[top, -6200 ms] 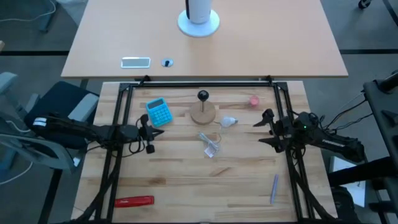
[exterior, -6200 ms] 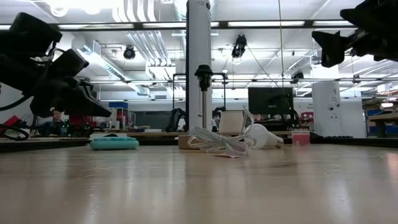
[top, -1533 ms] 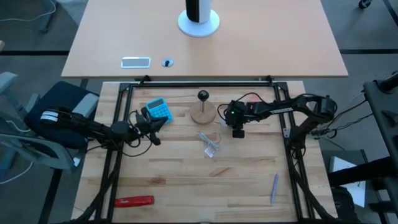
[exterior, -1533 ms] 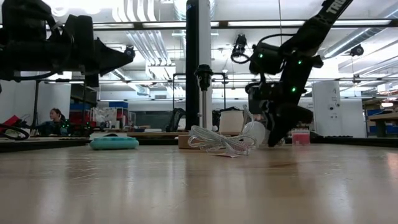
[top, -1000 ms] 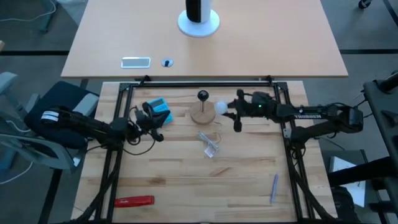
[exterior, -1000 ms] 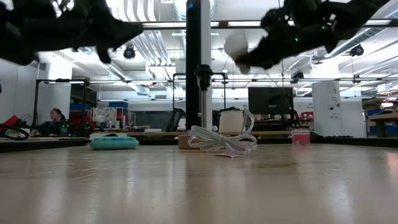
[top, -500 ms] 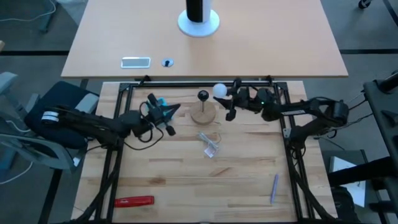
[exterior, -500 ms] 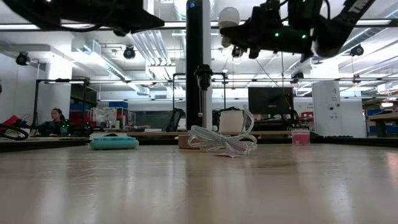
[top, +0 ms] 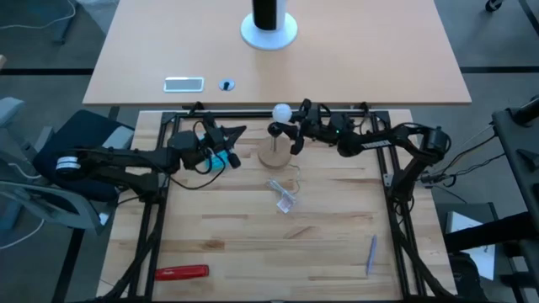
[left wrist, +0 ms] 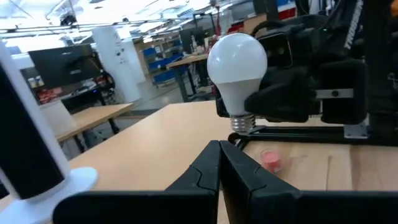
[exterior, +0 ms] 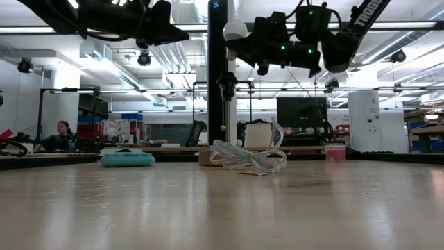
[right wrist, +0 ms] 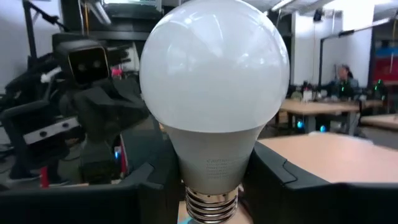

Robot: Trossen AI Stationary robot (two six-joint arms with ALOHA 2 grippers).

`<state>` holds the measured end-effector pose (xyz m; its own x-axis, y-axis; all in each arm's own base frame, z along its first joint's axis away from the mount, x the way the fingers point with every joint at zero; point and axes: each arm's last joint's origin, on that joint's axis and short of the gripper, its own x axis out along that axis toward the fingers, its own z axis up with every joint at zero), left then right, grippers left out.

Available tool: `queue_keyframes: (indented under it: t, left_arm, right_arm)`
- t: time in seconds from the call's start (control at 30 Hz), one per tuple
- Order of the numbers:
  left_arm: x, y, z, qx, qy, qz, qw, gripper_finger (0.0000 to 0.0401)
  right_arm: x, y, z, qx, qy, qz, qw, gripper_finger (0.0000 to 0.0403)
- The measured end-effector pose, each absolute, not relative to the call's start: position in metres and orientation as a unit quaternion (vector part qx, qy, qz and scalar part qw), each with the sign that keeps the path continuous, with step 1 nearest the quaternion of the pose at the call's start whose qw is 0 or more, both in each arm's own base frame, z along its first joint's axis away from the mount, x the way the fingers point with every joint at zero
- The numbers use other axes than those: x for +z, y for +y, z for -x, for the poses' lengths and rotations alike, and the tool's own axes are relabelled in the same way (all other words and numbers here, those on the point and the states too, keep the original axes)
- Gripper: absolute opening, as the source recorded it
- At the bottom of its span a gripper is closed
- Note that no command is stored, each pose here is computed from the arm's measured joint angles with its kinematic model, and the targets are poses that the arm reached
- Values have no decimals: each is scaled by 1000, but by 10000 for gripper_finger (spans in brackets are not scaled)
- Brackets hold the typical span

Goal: Screw lightbulb
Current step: Insert the light bulb into the desk lamp

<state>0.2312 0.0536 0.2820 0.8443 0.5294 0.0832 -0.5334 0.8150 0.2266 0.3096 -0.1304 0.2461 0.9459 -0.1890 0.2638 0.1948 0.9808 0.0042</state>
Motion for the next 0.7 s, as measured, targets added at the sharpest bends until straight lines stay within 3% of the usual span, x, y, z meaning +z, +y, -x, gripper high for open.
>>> queue_keyframes:
  t: [0.7]
  left_arm:
    - [323, 69, -291, 269, -32, -178, 946, 0]
  right_arm:
    - [240, -138, -312, -121, -85, -29, 989, 116]
